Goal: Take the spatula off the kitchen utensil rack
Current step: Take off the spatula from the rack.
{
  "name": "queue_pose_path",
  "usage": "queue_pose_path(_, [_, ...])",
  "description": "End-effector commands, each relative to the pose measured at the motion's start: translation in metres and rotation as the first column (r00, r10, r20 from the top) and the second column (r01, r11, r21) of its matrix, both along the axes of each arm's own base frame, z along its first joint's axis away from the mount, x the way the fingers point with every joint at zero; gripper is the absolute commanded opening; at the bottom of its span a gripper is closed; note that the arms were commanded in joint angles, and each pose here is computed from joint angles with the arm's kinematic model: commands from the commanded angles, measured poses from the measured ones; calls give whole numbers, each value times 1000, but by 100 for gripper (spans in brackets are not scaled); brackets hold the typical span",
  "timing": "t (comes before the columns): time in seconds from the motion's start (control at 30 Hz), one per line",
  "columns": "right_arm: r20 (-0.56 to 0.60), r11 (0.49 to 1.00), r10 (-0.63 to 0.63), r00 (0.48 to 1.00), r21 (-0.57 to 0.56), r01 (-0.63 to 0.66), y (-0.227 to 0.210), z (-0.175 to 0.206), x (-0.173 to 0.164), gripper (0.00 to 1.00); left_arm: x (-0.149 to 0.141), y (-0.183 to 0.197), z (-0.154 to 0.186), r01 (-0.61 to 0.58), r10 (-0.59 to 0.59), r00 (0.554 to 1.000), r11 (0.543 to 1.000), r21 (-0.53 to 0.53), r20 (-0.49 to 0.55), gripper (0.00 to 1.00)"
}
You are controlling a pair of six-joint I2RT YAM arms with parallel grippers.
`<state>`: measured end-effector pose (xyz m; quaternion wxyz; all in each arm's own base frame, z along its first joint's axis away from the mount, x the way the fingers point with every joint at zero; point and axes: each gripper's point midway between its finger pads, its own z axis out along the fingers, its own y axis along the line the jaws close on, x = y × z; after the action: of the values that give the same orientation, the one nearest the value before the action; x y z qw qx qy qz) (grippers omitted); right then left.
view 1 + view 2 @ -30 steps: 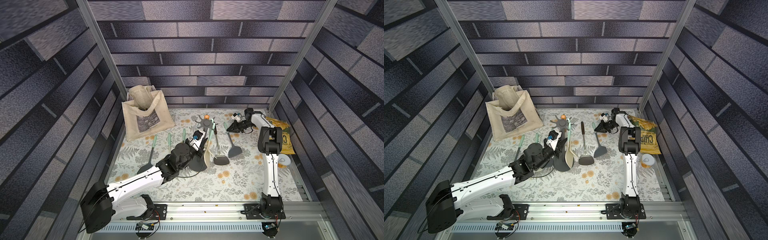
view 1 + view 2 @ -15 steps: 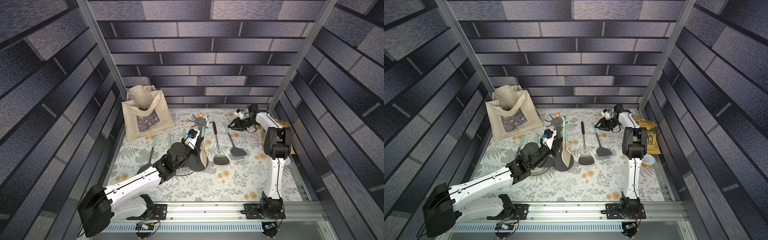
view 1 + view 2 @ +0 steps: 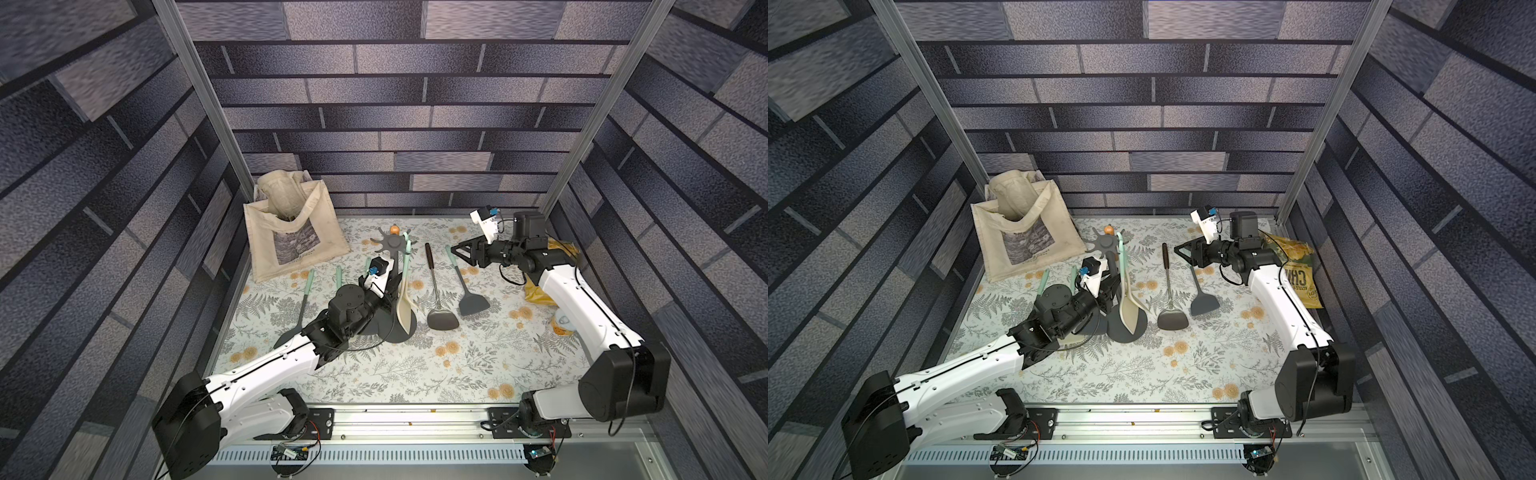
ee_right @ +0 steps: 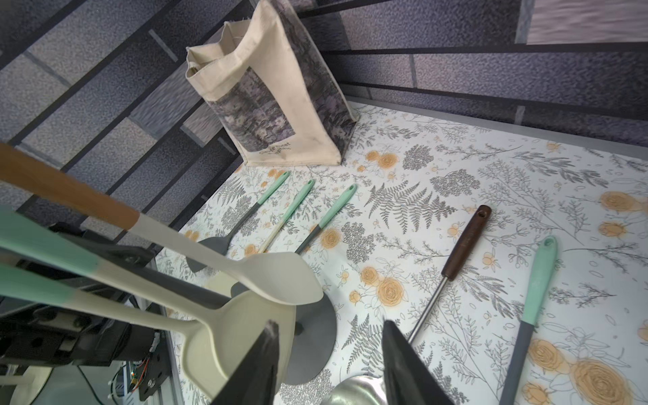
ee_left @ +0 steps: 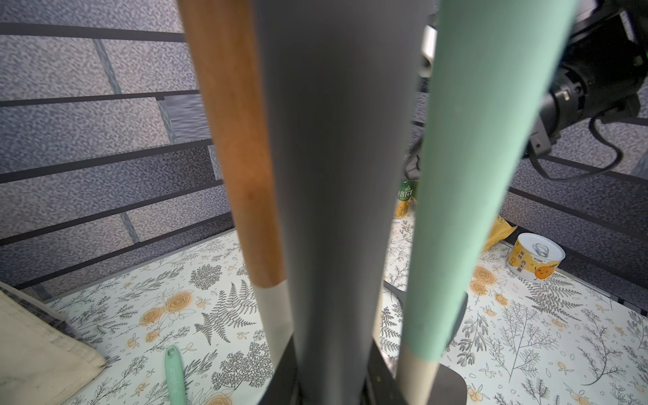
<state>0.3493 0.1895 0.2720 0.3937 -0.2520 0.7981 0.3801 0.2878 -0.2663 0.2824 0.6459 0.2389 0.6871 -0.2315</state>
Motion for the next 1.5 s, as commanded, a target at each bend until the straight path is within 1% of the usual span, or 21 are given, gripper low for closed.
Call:
queue_pose_path(0.0, [118, 998, 20, 993, 49, -26, 7, 14, -24, 50, 4, 13, -13, -37, 38, 999, 998, 46, -14, 14])
queue_pose_path(0.1, [200, 996, 44, 979, 67, -58, 12, 25, -54, 53, 5, 14, -14, -33, 34, 999, 998, 44, -18, 14])
queue_pose_path(0.2, [252, 992, 57, 966, 96, -84, 16, 42, -76, 53, 5, 12, -14, -23, 24, 1000, 999, 42, -20, 13])
queue_pose_path(0.37, [307, 985, 91, 947, 114, -132, 28, 59, -96, 53, 6, 9, -13, -9, 9, 1000, 999, 41, -19, 14])
queue_pose_path(0.7, [402, 970, 140, 905, 127, -207, 62, 77, -108, 53, 6, 5, -10, 6, -5, 1000, 999, 52, -26, 14])
queue_pose_path(1.13, [464, 948, 209, 861, 119, -294, 103, 87, -104, 49, 6, -3, -10, 25, -23, 999, 998, 62, -32, 14])
queue_pose_path(1.47, [482, 936, 252, 839, 101, -338, 123, 89, -105, 49, 3, -5, -10, 29, -27, 999, 997, 69, -32, 14])
